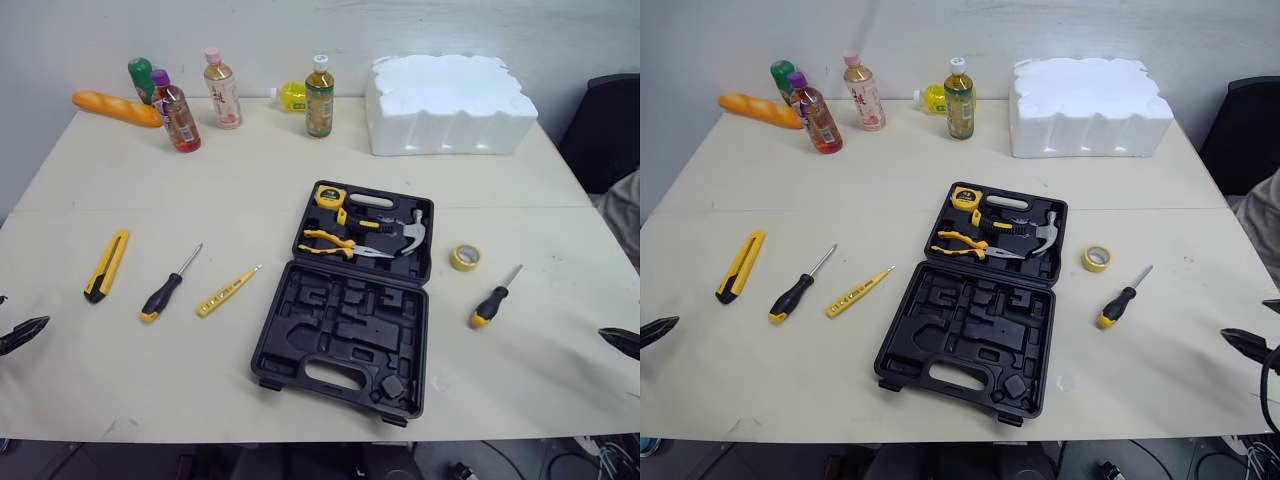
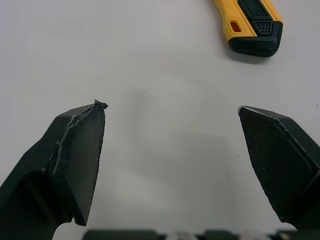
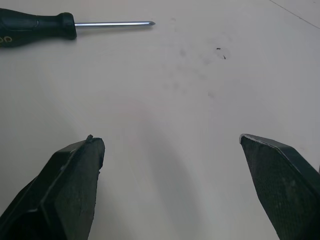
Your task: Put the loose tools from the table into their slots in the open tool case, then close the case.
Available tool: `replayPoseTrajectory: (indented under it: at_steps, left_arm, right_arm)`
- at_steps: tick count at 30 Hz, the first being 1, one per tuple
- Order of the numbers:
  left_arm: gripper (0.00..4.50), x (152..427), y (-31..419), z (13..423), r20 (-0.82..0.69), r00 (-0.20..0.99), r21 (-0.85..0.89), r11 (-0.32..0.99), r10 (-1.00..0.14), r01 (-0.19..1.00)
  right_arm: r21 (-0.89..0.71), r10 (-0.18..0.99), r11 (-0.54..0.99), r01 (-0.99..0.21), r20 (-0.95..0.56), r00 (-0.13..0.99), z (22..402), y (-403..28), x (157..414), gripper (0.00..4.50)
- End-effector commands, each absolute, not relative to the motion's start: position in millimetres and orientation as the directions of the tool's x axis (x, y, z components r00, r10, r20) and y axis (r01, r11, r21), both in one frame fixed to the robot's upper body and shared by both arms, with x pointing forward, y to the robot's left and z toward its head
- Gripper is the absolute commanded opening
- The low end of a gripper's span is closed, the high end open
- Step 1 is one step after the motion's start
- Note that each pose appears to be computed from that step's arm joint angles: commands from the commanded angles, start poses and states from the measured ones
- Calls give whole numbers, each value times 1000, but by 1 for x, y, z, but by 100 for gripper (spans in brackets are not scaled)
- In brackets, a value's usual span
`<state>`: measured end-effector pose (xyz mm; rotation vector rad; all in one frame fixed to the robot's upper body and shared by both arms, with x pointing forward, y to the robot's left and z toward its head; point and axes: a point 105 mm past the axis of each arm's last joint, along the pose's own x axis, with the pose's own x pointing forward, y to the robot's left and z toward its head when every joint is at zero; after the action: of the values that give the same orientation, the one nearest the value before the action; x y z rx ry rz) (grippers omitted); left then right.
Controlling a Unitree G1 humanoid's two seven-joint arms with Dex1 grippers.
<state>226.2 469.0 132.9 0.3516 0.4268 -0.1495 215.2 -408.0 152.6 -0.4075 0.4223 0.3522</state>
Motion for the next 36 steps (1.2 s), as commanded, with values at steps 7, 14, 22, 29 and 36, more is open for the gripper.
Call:
replayPoseTrajectory:
  at_steps: [7, 14, 22, 29, 36]
  left_arm:
    - [447, 229, 466, 141, -424, 901, 281, 931, -97, 233]
    - [447, 260, 420, 163, -380, 880, 337, 843, -285, 419]
    - [422, 316, 286, 174, -371, 724, 406, 599, -582, 690]
    - [127, 356, 195, 187, -326, 647, 394, 523, -690, 756]
    - [4, 379, 126, 153, -404, 520, 401, 366, -752, 840]
  right_arm:
    - [-329, 243, 864, -381, -389, 888, 182, -393, 220, 450]
    - [-341, 330, 835, -432, -318, 889, 207, -349, 239, 450]
    - [-272, 434, 826, -494, -252, 865, 206, -274, 275, 426]
    - [-244, 470, 797, -553, -325, 821, 178, -250, 278, 106]
    - [-260, 491, 747, -611, -405, 772, 147, -235, 277, 0]
